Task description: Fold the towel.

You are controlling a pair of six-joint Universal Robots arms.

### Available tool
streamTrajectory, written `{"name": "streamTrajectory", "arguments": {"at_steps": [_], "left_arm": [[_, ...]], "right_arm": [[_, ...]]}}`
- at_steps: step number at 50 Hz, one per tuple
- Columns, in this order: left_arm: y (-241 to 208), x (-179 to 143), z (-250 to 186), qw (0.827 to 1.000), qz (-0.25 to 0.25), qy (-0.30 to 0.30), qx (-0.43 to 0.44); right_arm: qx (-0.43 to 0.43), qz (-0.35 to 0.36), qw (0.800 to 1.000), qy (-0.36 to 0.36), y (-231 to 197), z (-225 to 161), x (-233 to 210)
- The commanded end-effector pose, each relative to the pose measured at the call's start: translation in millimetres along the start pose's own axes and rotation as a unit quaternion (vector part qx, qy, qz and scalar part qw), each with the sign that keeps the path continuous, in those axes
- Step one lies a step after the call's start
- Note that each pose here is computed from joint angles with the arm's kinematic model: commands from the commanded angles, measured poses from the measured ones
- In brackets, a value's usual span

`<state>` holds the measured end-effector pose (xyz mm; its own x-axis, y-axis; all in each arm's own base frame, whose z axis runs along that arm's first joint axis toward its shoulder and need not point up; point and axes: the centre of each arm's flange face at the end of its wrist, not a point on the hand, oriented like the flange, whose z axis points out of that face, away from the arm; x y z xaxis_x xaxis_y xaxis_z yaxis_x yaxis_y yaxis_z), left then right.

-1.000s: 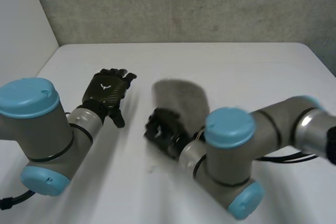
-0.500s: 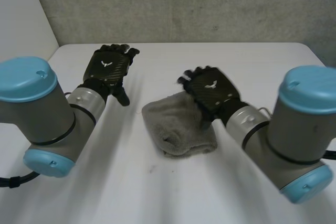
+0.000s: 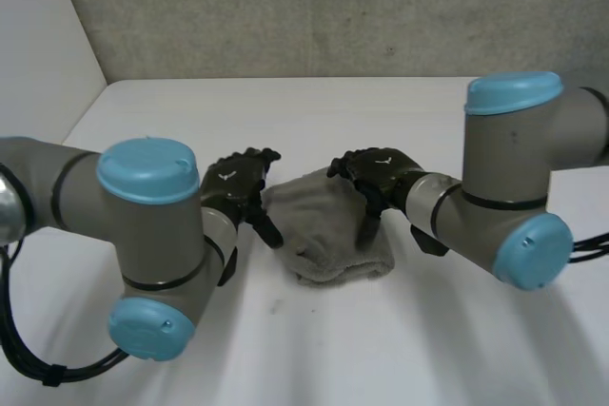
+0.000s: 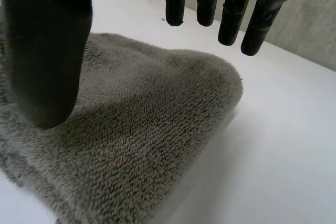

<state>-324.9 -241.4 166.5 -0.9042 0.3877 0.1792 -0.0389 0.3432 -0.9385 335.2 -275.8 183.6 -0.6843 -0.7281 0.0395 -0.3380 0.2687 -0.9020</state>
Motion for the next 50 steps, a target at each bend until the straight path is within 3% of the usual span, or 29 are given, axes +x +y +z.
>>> {"name": "streamTrajectory", "arguments": {"at_steps": [1, 9, 19, 29, 41, 50], "left_arm": [[10, 9, 10, 1.000, -0.025, 0.012, -0.006], [-18, 18, 20, 0.999, -0.033, 0.022, 0.032], [2, 16, 29, 1.000, -0.025, 0.013, -0.005], [-16, 22, 33, 0.999, -0.027, 0.020, 0.016], [45, 27, 35, 0.996, 0.031, 0.016, -0.079], [47, 25, 41, 0.995, 0.062, 0.016, -0.075]], "right_arm": [[0.002, -0.015, 1.000, -0.003, 1, 23, -3], [-0.023, -0.074, 0.997, 0.023, 14, 32, 2], [-0.026, -0.078, 0.996, 0.026, 19, 36, 3], [-0.047, -0.070, 0.995, 0.051, 29, 33, 19], [-0.028, -0.067, 0.994, 0.077, 32, 31, 34], [-0.038, -0.062, 0.994, 0.077, 41, 28, 35]]}}
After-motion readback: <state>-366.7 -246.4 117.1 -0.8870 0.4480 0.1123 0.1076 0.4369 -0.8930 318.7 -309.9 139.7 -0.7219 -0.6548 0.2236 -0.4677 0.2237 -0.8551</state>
